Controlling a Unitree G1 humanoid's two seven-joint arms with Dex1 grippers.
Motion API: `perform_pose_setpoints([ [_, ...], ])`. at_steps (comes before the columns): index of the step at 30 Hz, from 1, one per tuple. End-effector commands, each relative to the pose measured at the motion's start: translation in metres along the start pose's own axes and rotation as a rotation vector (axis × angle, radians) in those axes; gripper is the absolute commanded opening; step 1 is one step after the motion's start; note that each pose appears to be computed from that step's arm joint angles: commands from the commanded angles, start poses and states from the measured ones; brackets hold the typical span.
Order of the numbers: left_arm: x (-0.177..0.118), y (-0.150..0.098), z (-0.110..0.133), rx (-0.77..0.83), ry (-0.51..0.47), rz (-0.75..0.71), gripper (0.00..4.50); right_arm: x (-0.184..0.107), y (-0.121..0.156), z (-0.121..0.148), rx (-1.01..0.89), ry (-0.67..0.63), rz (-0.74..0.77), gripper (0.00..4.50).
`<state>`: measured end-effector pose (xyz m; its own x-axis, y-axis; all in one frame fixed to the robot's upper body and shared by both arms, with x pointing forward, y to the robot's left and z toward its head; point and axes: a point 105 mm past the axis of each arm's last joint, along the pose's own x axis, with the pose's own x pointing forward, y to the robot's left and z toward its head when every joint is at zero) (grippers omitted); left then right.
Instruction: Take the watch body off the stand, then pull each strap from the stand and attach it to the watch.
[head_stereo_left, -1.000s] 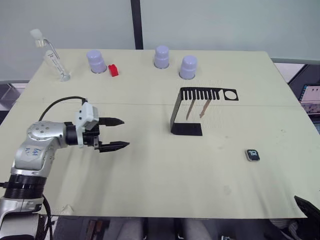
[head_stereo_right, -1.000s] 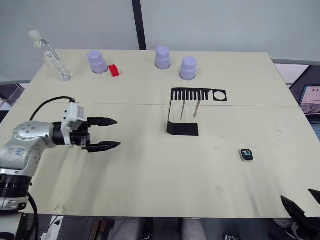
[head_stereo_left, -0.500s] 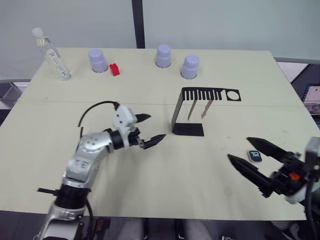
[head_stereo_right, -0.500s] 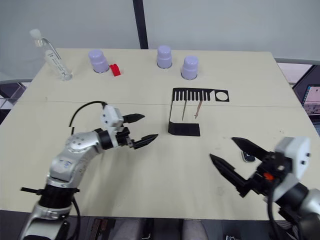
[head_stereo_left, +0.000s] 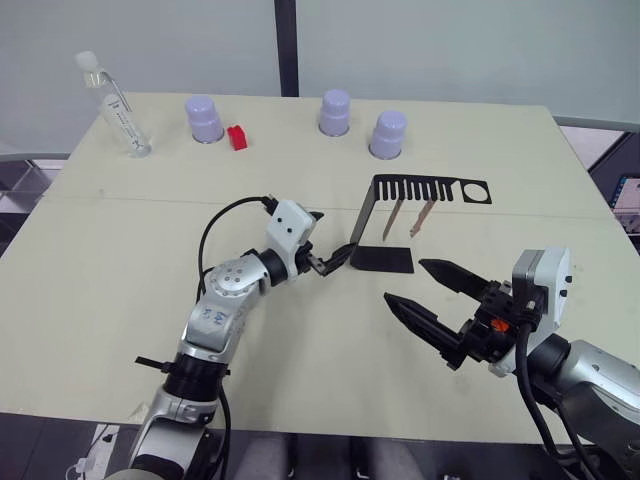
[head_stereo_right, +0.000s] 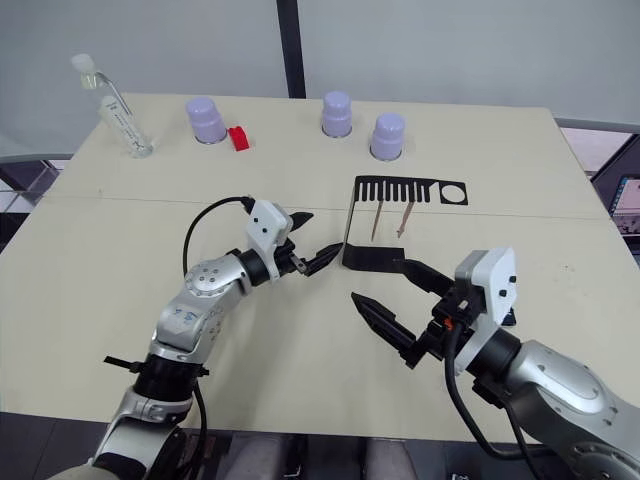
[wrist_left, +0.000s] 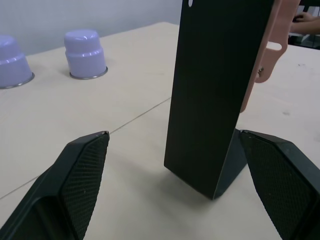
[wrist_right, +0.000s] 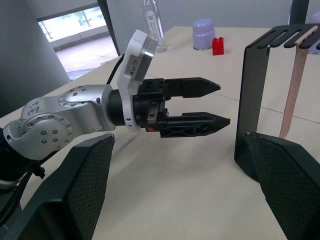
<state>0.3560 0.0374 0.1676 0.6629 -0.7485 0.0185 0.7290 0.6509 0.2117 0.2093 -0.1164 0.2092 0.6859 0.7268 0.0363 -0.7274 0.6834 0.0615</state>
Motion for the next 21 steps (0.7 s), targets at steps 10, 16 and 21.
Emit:
perform_pose_setpoints([
  [10, 0.024, -0.003, 0.014, 0.055, -0.064, 0.037, 4.24, 0.001, -0.012, 0.004, -0.023, -0.047, -0.069, 4.49],
  [16, 0.031, 0.01, 0.013, 0.085, -0.061, 0.095, 2.27, 0.003, -0.017, 0.002, -0.035, -0.042, -0.09, 4.5],
  [21, 0.04, 0.006, 0.016, 0.09, -0.08, 0.062, 2.27, 0.004, -0.017, -0.001, -0.037, -0.032, -0.089, 4.5],
])
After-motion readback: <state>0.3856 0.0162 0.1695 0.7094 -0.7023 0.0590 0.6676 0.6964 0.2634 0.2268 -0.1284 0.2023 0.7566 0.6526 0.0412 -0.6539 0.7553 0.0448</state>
